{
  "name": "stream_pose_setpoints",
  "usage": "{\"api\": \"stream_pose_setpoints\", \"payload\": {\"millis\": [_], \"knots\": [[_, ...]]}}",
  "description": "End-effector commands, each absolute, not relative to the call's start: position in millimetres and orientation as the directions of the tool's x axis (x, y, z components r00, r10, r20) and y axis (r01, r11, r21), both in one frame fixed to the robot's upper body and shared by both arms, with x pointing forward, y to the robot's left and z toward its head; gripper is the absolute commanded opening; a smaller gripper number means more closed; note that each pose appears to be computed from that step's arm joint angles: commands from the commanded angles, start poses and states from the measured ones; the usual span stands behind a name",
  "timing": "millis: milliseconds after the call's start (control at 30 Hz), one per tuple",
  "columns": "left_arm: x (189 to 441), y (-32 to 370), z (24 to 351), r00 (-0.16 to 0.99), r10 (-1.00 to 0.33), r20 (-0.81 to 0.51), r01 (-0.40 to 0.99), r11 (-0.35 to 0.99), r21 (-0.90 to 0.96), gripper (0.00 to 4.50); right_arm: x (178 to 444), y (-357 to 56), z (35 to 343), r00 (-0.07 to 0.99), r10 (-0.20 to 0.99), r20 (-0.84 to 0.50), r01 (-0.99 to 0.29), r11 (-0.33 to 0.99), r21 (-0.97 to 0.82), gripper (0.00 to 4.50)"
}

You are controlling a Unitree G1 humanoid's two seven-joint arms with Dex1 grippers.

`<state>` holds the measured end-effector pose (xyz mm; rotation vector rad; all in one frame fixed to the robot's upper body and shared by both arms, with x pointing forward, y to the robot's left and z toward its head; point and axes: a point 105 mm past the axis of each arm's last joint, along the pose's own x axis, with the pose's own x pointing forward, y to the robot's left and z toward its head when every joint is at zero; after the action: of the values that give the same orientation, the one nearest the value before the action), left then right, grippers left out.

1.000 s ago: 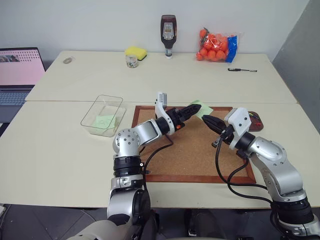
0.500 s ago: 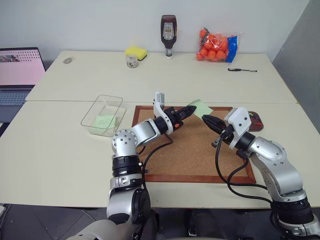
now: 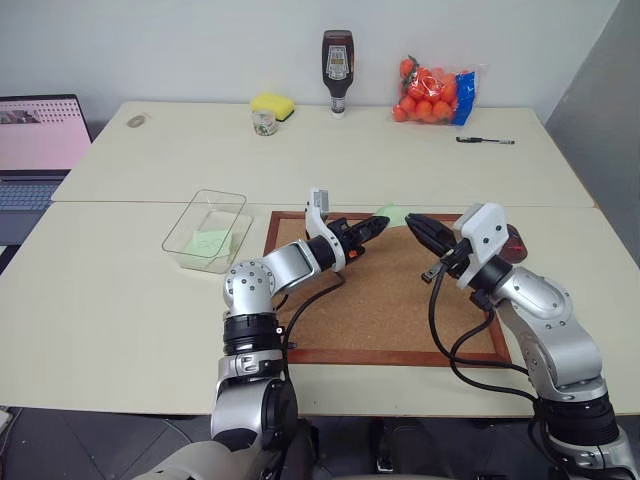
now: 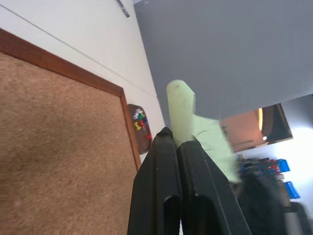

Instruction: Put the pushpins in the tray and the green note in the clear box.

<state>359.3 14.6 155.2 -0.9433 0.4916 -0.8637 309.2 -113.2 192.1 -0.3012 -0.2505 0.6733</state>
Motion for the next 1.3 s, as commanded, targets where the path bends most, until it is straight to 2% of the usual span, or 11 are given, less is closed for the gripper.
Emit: {"api": "stream_pose_setpoints", "payload": {"millis": [33,167,267,533,767,933,1000,1233,1300], "knots": [[361,18,148,0.598,-0.801,-0.031,0.409,0.339,-0.847,0.05,300,-118,216,0.743,0.636,0.208,-0.537,0.752,-0.382,0.0],[363,23,147,0.61,-0.791,-0.037,0.408,0.354,-0.841,0.05,299,-127,219,0.767,0.601,0.225,-0.508,0.783,-0.359,0.0],[364,28,150,0.62,-0.784,-0.033,0.436,0.379,-0.816,0.05,304,-145,219,0.818,0.53,0.224,-0.446,0.83,-0.334,0.0],[357,41,167,0.593,-0.805,0.0,0.635,0.468,-0.614,0.05,327,-223,167,0.97,0.241,0.035,-0.212,0.908,-0.361,0.0],[355,47,165,0.601,-0.799,-0.01,0.664,0.507,-0.549,0.05,353,-266,138,0.996,0.068,-0.065,-0.086,0.943,-0.321,0.0],[353,47,168,0.6,-0.8,-0.002,0.679,0.51,-0.528,0.05,364,-273,132,0.995,0.047,-0.091,-0.072,0.953,-0.295,0.0],[353,47,169,0.601,-0.799,-0.001,0.681,0.513,-0.523,0.0,366,-276,129,0.994,0.038,-0.099,-0.065,0.956,-0.287,0.54],[356,51,171,0.614,-0.79,0.001,0.678,0.526,-0.513,0.0,368,-280,125,0.993,0.02,-0.115,-0.053,0.955,-0.291,1.91],[356,52,172,0.615,-0.789,0.002,0.678,0.528,-0.512,0.0,367,-282,123,0.993,0.013,-0.121,-0.048,0.956,-0.29,2.05]]}}
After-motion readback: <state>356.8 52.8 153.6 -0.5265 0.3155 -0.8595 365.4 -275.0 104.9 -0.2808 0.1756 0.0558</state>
